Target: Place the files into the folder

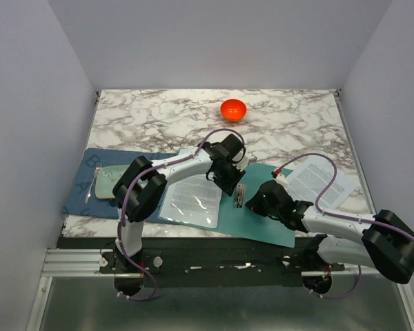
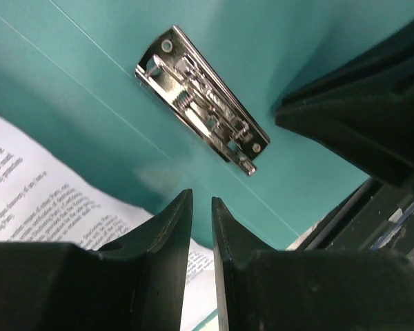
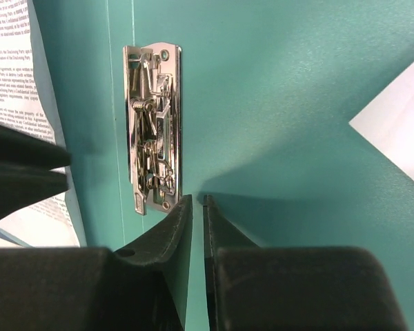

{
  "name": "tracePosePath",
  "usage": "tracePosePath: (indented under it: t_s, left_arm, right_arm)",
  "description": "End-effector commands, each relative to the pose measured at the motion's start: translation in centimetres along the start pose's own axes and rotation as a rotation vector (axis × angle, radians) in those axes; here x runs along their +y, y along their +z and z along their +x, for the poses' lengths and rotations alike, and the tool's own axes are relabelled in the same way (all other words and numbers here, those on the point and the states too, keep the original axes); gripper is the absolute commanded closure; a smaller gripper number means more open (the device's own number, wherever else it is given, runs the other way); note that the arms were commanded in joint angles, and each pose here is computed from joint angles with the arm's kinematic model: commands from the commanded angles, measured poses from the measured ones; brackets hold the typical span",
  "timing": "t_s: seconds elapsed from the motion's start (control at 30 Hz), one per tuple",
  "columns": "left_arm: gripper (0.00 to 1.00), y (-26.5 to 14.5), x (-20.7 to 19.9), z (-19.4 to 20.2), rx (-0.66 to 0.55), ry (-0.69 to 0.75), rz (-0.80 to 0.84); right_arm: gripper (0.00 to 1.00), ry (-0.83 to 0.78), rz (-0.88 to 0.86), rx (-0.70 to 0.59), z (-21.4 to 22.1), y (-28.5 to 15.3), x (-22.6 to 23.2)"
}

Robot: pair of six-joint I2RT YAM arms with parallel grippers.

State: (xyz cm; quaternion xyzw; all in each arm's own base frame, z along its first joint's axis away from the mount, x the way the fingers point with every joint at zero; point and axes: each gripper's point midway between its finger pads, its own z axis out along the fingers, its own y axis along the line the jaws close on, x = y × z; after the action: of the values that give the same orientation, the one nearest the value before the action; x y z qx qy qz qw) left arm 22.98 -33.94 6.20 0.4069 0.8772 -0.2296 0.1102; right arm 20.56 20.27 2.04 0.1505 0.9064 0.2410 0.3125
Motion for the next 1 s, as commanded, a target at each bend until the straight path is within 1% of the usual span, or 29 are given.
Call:
tracePosePath:
  t_s: [0.0,0.1,0.23,0.3,0.43,0.57,0.73,0.87,0.9,0.97]
  left_arm:
    - [0.68,2.0,0.0,-1.3,-0.016,-0.026,-0.002]
    - [0.69,3.6,0.3,-0.6,0.009,-0.039,-0.007]
    - [0.7,5.1,0.2,0.0,0.034,-0.071,0.001]
    - [0.71,5.7,-0.2,0.1,0.039,-0.092,0.013]
    - [0.72,6.3,-0.8,-0.6,0.03,-0.13,0.034]
    - [0.73,6.3,-1.1,-2.0,0.003,-0.154,0.041]
    - [0.73,6.1,-1.2,-2.4,-0.012,-0.17,0.044]
    - [0.73,4.9,-1.4,-1.9,0.005,-0.171,0.044]
    - [0.73,4.1,-1.6,-2.2,-0.007,-0.153,0.047]
    - [0.73,3.3,-2.0,-1.8,0.008,-0.139,0.061]
  right_arm:
    - [0.81,0.013,0.064,-0.021,-0.1,-0.1,-2.0]
    - [0.85,0.022,0.072,-0.019,0.1,-0.1,-2.3]
    - [0.93,0.051,0.076,-0.025,0.3,-0.2,-2.9]
    - [0.94,0.054,0.076,-0.031,0.2,-0.3,-3.0]
    - [0.99,0.054,0.085,-0.038,-0.1,-0.3,-3.4]
    - [0.99,0.056,0.1,-0.047,-0.8,-0.1,-3.8]
    - [0.99,0.05,0.093,-0.059,-1.9,0.0,-3.5]
    - [0.95,0.044,0.068,-0.047,-2.1,0.0,-2.6]
    - [0.95,0.047,0.058,-0.04,-2.0,0.0,-2.4]
    - [0.93,0.04,0.038,-0.035,-1.9,0.0,-2.1]
